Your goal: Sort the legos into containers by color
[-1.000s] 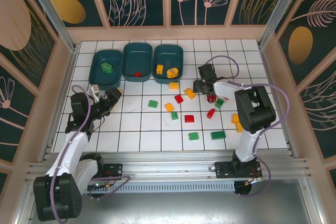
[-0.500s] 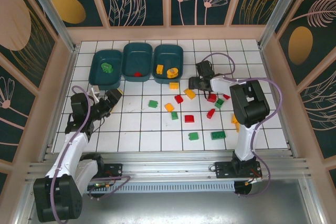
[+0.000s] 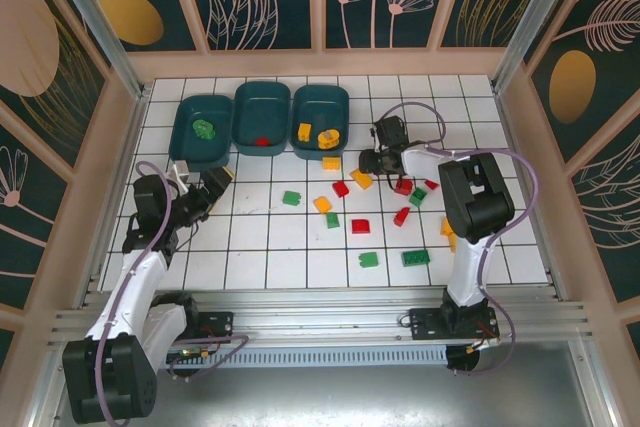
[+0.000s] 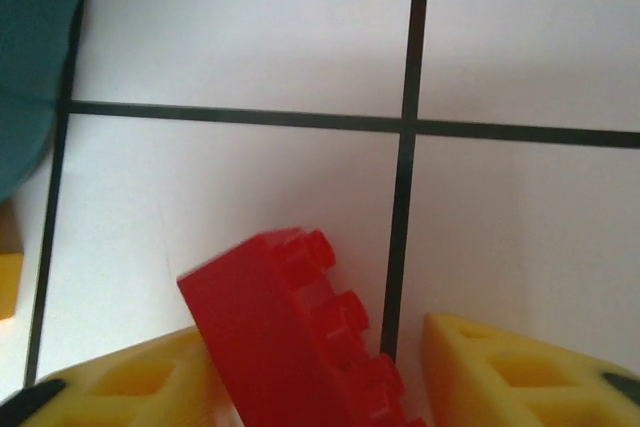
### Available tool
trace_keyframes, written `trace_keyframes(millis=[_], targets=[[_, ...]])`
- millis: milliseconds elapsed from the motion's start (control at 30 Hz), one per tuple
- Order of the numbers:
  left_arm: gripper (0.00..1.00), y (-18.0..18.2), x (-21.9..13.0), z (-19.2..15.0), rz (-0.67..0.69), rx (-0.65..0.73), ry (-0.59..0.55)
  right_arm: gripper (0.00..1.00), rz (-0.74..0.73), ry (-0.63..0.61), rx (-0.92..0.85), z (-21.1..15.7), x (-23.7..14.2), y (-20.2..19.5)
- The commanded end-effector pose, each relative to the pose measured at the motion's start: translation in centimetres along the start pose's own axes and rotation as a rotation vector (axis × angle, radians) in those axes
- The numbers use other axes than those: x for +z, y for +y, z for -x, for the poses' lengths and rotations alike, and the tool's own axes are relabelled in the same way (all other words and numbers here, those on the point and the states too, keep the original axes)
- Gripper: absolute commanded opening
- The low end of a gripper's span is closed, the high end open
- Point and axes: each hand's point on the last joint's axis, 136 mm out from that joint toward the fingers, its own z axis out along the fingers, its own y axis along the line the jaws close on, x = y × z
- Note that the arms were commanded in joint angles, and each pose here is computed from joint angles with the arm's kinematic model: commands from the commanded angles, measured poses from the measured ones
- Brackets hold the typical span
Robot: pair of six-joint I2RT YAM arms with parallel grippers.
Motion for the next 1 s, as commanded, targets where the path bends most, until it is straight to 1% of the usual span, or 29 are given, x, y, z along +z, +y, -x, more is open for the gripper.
trace_keyframes(millis=[0, 67, 133, 267, 333, 400, 500, 567, 667, 767, 867, 967], targets=[[0.98, -1.2, -0.3, 0.5, -0.019, 0.037, -0.009, 0.43, 0.001, -0.05, 0.009, 1.0, -1.4, 0.0], [0.98, -1.3, -0.3, 0.6, -0.02, 0.039, -0.012, 0.39, -0.002, -0.067, 0.012, 1.2, -1.6, -0.1], [0.98, -1.5, -0.4, 0.6, -0.019, 0.044, -0.013, 0.31, -0.013, -0.084, 0.013, 1.6, -2.0, -0.1], [0.98, -1.2, -0.4, 0.6, -0.007, 0.042, -0.014, 0.24, -0.054, -0.136, 0.031, 2.4, -3.4, -0.5], [0.99, -0.9, -0.5, 0.6, 0.004, 0.038, -0.017, 0.23, -0.07, -0.178, 0.035, 3.2, -4.8, -0.2], [0.98, -0.6, -0.5, 0.7, 0.02, 0.034, -0.026, 0.22, -0.089, -0.191, 0.017, 4.2, -6.3, 1.3], [0.99, 0.5, -0.5, 1.0, 0.076, 0.013, -0.05, 0.22, -0.083, -0.248, -0.05, 5.9, -8.2, 5.8], [0.98, 1.3, -0.4, 1.0, 0.112, -0.003, -0.049, 0.22, 0.028, -0.272, -0.088, 6.6, -8.6, 11.1], [0.98, 2.0, -0.1, 0.8, 0.144, -0.028, -0.029, 0.22, 0.124, -0.285, -0.134, 7.6, -7.6, 16.9], [0.98, 2.5, 0.0, 0.5, 0.156, -0.039, -0.015, 0.22, 0.18, -0.305, -0.191, 8.2, -6.1, 21.9], [0.99, 2.9, -0.2, 0.5, 0.192, -0.022, -0.006, 0.23, 0.219, -0.313, -0.21, 8.7, -4.2, 25.0], [0.98, 3.3, -0.2, 0.3, 0.239, -0.009, 0.03, 0.24, 0.223, -0.336, -0.21, 9.6, -2.3, 26.2]])
